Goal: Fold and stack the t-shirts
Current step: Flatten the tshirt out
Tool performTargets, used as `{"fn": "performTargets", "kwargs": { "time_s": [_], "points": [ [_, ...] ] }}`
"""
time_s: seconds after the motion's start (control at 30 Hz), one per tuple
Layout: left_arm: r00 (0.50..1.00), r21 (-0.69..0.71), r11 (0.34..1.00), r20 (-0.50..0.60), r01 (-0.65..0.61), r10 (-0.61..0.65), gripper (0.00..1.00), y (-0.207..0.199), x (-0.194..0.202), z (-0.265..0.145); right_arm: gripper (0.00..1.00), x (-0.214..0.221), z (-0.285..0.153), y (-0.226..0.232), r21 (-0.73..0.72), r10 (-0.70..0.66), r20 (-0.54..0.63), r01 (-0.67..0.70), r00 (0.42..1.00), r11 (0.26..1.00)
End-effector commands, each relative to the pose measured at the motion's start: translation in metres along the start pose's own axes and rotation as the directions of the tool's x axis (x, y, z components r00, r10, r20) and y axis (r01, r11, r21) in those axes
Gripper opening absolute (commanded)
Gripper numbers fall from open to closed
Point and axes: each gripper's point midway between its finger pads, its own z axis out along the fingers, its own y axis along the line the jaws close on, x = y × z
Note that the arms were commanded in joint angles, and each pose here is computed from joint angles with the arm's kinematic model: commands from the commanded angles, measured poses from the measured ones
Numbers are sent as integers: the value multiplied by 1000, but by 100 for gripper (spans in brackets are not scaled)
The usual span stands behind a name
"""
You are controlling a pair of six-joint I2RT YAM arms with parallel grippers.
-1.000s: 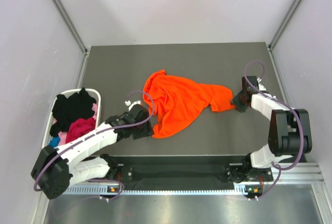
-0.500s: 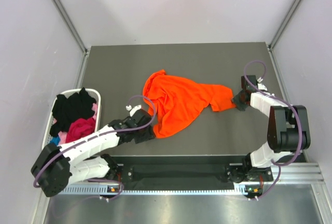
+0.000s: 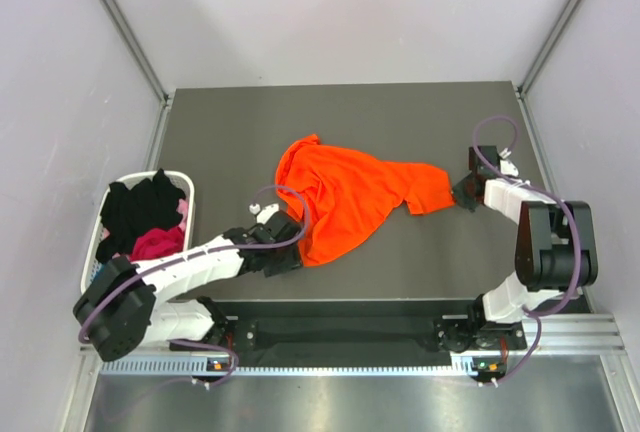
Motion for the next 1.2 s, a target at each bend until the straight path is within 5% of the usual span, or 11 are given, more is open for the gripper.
{"fn": "performTargets", "kwargs": {
  "time_s": [0.0,0.27,0.43,0.5,0.8,0.97,1.0,1.03,1.17],
  "points": [
    [997,-8,1000,70,-20,21,54,-7,-17,4,0,-1,-6,-5,-16,-21,9,21,1000,1000],
    [999,1,1000,45,-10,10,49,-13,-14,15,0,-8,-37,-7,-58,-27,51,30,998,998],
    [999,-22,999,46,-25,26,6,-14,-17,13,0,-5,-54,-18,-50,-28,58,31,998,998],
    [997,-67,997,65,-45,50,0,-8,-25,7,0,3,-56,-27,-37,-24,45,26,999,999],
    [982,-185,982,173,-37,70,0,27,-81,-19,0,28,-77,-69,43,22,33,-23,999,999],
    [982,-150,986,162,-73,97,0,13,-89,-27,0,33,-89,-59,-51,46,20,-45,999,998],
    [984,-132,989,155,-72,93,6,8,-89,-28,0,41,-91,-53,-70,19,3,-19,1000,997],
    [987,-118,990,133,-72,87,28,6,-84,-27,0,44,-90,-53,-72,15,-12,-16,1000,997],
    [991,-169,984,114,-49,69,54,23,-75,-30,22,69,-85,-59,-49,20,-117,-26,993,998]
  ]
}}
